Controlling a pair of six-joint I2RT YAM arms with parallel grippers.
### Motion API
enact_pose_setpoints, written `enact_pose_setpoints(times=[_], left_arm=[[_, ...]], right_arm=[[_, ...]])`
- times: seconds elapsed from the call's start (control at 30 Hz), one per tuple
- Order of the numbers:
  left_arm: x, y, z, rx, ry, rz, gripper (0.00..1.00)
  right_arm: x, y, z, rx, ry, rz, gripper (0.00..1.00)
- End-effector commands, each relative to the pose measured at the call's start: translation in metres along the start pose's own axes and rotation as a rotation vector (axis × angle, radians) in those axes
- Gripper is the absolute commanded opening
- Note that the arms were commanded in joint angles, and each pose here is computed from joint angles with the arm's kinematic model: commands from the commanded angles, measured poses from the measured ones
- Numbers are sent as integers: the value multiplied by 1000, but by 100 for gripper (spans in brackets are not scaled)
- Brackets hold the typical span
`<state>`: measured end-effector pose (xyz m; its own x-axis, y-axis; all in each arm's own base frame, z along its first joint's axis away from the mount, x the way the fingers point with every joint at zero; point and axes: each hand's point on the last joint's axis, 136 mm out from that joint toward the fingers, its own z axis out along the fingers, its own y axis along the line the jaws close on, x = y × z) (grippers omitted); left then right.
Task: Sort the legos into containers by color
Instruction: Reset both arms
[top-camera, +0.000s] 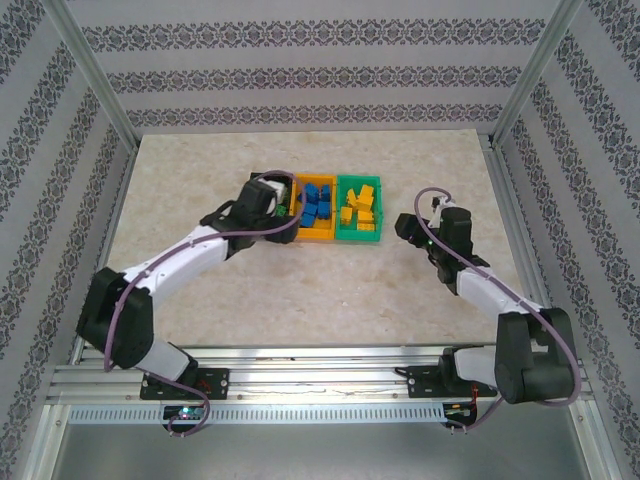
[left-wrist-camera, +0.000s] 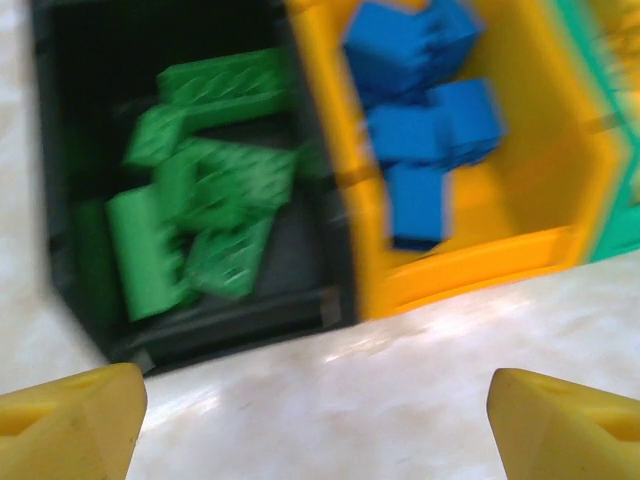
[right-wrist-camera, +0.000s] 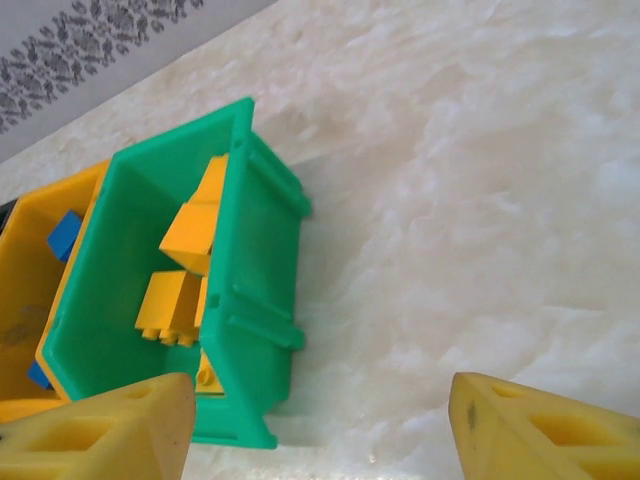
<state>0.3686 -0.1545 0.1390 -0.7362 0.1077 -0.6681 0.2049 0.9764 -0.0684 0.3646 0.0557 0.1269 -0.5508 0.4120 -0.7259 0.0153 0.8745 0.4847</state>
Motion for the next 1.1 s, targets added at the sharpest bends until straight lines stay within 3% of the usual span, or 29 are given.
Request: enact_pose_setpoints(times=[0.0,0.07,0.2,0.4,0.6,0.8,1.07], left_arm=[[-2,43,-16,-87,-92,-105,95],[6,67,-24,-129,-120,-164,100],[13,106,-42,-215,-210,-253,100],[20,131,-51,-275,-322,-253,100],[38,172,-69,-492,-480,-369,100],[33,178,-78,-529,-561,-304,100],[50,177,-50,-522,-582,-204,100]], right_arm=[[-11,-14,-11,58,-51,-26,69],[-18,-22,-18,91,-82,-23,70],[-34,-38,-36,173,-172,-56,76],[-49,-76,-74,406,-359,-20,96],[-48,-108,-114,588,-530,-1,98],[-36,-94,-108,503,-550,-269,98],[-26,-88,-94,455,-485,-363,98]])
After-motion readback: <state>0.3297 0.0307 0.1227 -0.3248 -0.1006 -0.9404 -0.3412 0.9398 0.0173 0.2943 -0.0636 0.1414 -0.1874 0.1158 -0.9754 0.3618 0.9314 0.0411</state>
